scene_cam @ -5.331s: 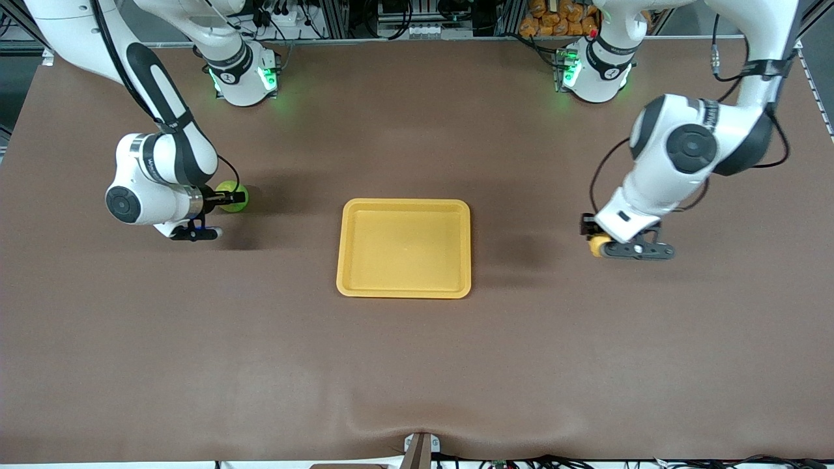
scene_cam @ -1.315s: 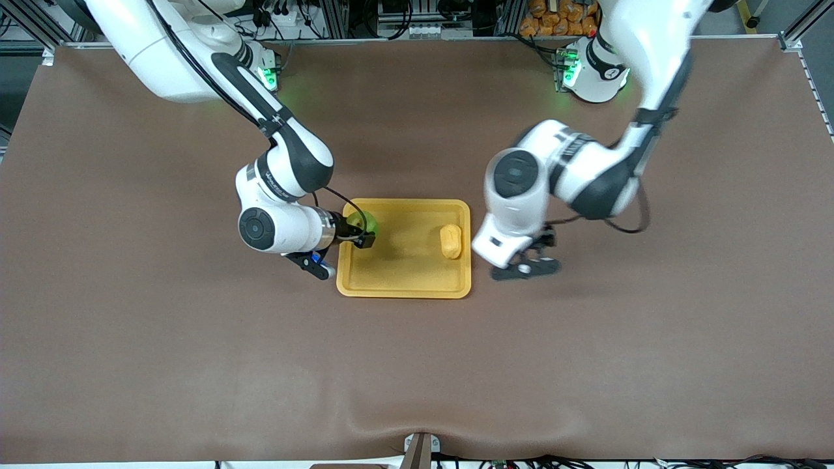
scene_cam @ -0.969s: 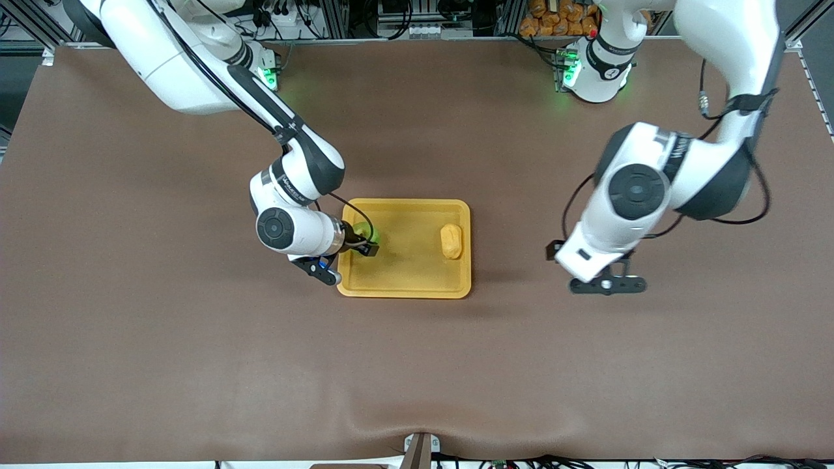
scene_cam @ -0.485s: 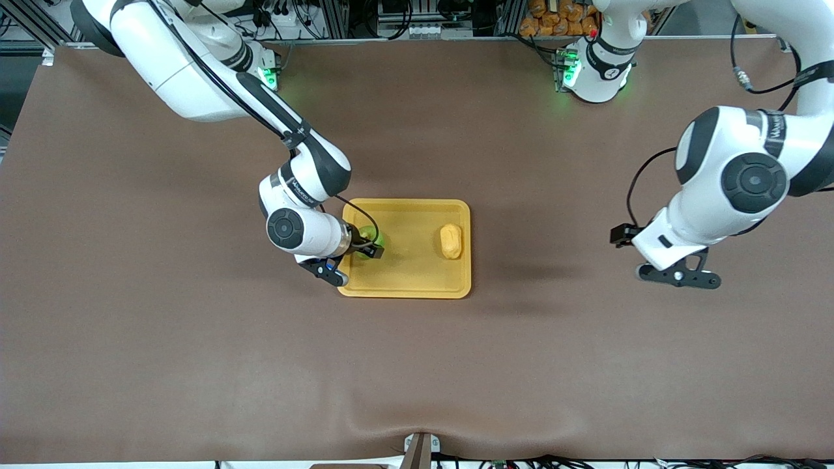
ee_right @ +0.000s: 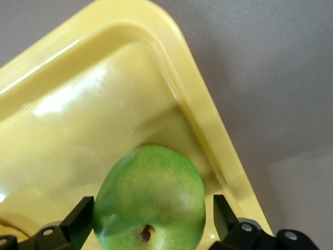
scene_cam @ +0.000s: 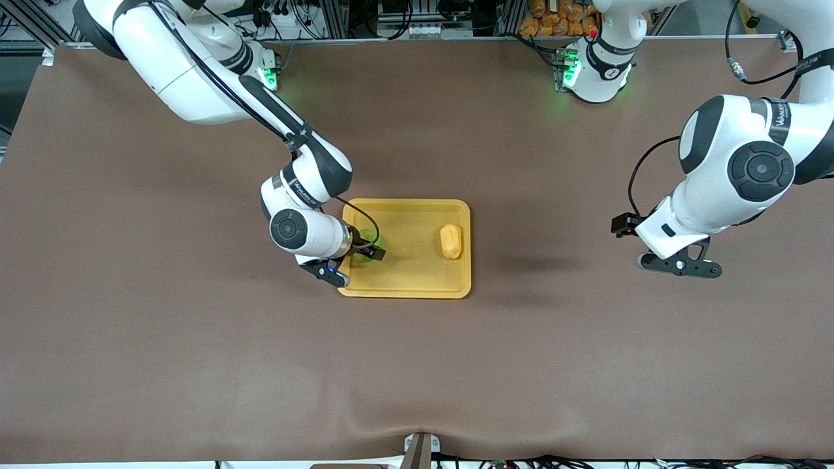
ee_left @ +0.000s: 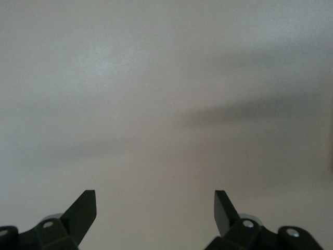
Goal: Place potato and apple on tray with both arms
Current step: 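Release the apple onto the tray with the right gripper and lift away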
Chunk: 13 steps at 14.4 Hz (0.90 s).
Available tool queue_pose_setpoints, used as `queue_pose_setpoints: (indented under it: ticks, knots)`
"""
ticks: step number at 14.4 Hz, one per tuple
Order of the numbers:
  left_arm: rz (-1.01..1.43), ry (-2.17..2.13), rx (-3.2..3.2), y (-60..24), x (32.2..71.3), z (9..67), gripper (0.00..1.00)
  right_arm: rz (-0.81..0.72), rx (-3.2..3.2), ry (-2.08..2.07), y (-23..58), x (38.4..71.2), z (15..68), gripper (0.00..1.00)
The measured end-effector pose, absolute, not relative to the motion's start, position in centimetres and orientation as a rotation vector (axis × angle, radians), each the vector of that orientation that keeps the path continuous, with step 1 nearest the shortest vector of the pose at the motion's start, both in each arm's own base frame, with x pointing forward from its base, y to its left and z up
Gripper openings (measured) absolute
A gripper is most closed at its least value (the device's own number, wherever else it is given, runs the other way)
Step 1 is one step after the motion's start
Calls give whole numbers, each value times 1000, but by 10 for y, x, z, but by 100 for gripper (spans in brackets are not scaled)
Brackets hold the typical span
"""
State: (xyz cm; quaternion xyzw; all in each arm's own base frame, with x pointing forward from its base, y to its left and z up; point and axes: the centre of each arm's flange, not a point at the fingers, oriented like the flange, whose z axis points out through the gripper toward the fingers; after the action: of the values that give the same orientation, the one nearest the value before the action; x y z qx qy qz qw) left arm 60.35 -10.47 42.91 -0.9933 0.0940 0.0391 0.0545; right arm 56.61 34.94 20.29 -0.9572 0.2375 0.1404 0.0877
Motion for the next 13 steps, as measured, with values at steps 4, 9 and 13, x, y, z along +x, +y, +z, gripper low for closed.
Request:
queue_pose_setpoints:
  ticks: [4, 9, 13]
  knots:
    - [67, 300, -3036, -105, 604, 448, 100, 481, -2844, 710, 355, 569, 217, 100]
    - [-23, 269, -3047, -99, 601, 484, 100, 683, -2881, 713, 338, 591, 271, 100]
    - [-33, 251, -3049, -92, 598, 495, 100, 780, -2901, 704, 326, 597, 299, 100]
